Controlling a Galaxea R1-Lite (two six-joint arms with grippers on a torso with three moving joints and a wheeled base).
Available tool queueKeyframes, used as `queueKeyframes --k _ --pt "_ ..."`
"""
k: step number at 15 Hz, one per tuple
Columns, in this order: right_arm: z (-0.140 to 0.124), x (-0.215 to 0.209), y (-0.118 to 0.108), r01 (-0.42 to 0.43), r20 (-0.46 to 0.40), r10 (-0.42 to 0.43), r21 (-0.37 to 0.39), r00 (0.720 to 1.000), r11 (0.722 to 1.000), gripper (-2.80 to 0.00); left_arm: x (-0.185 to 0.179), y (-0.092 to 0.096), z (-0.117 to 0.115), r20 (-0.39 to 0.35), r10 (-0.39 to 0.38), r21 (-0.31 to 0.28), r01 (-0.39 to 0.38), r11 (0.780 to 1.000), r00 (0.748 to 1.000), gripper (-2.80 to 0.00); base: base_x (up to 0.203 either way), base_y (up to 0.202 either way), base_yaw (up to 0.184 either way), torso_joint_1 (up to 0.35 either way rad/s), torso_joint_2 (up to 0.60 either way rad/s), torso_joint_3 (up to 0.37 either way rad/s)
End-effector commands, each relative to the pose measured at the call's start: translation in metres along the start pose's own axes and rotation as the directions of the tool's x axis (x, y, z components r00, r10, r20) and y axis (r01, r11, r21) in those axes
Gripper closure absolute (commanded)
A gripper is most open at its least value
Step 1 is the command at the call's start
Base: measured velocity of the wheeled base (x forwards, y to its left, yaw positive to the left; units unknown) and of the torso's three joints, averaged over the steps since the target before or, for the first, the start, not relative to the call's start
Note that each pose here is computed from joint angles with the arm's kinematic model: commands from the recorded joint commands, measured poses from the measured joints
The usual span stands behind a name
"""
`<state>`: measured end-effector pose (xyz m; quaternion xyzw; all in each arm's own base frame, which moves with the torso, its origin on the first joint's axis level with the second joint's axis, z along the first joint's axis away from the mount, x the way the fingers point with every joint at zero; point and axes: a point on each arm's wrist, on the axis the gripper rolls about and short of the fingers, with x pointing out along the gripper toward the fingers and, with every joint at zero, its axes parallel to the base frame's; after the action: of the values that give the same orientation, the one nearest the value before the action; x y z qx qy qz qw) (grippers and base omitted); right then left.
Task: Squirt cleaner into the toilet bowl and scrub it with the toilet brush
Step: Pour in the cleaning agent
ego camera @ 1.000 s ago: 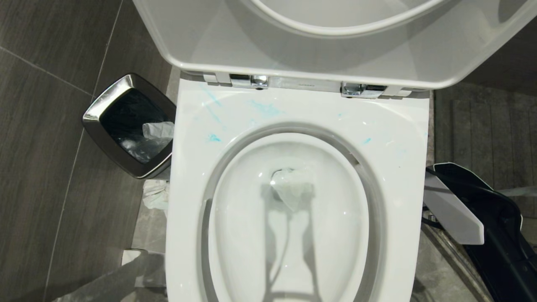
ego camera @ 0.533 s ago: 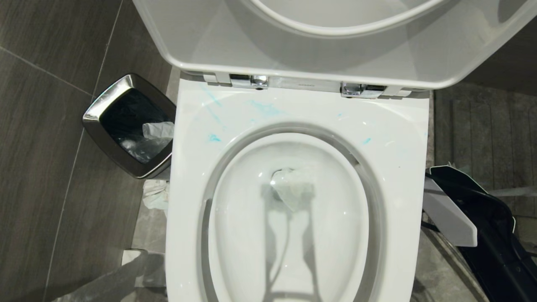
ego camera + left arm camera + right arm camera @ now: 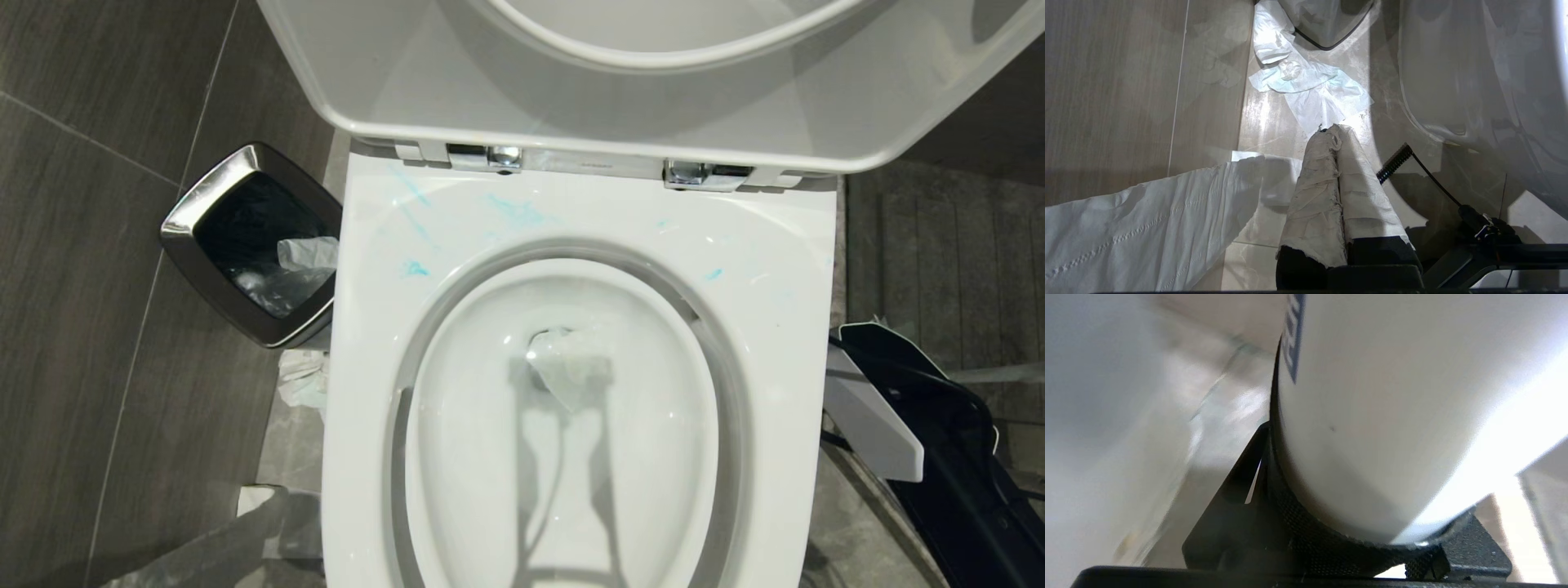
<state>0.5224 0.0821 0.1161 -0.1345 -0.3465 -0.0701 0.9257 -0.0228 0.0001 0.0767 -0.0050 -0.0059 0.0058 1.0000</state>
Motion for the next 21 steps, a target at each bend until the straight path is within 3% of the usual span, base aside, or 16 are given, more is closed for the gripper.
queueKeyframes --k 1,9,13,16,21 --pt "0.017 0.01 -0.009 0.038 0.038 -0.038 0.004 0.999 0.999 0.0 0.001 0.0 -0.002 -0.007 0.0 -0.001 0.0 1.0 1.0 0.0 0.0 0.0 0.0 0.0 0.0 0.0" --pt "0.069 0.039 -0.057 0.163 0.11 -0.162 -0.001 0.981 0.987 0.0 0.001 0.0 -0.002 -0.007 0.001 -0.001 -0.001 1.0 1.0 0.0 0.0 0.0 0.0 0.0 0.0 0.0" --pt "0.08 0.032 -0.074 0.154 0.036 -0.154 0.001 0.987 0.988 0.0 0.001 0.0 -0.002 -0.007 0.001 -0.001 -0.001 1.0 1.0 0.0 0.0 0.0 0.0 0.0 0.0 0.0" --pt "0.093 0.008 -0.083 0.114 -0.084 -0.112 0.017 0.99 0.993 0.0 0.001 0.0 -0.002 -0.007 0.001 -0.001 -0.001 1.0 1.0 0.0 0.0 0.0 0.0 0.0 0.0 0.0" --pt "0.153 -0.019 -0.107 0.099 -0.133 -0.091 0.058 0.987 0.993 0.0 0.001 0.0 -0.002 -0.007 -0.001 -0.001 0.001 1.0 1.0 0.0 0.0 0.0 0.0 0.0 0.0 0.0"
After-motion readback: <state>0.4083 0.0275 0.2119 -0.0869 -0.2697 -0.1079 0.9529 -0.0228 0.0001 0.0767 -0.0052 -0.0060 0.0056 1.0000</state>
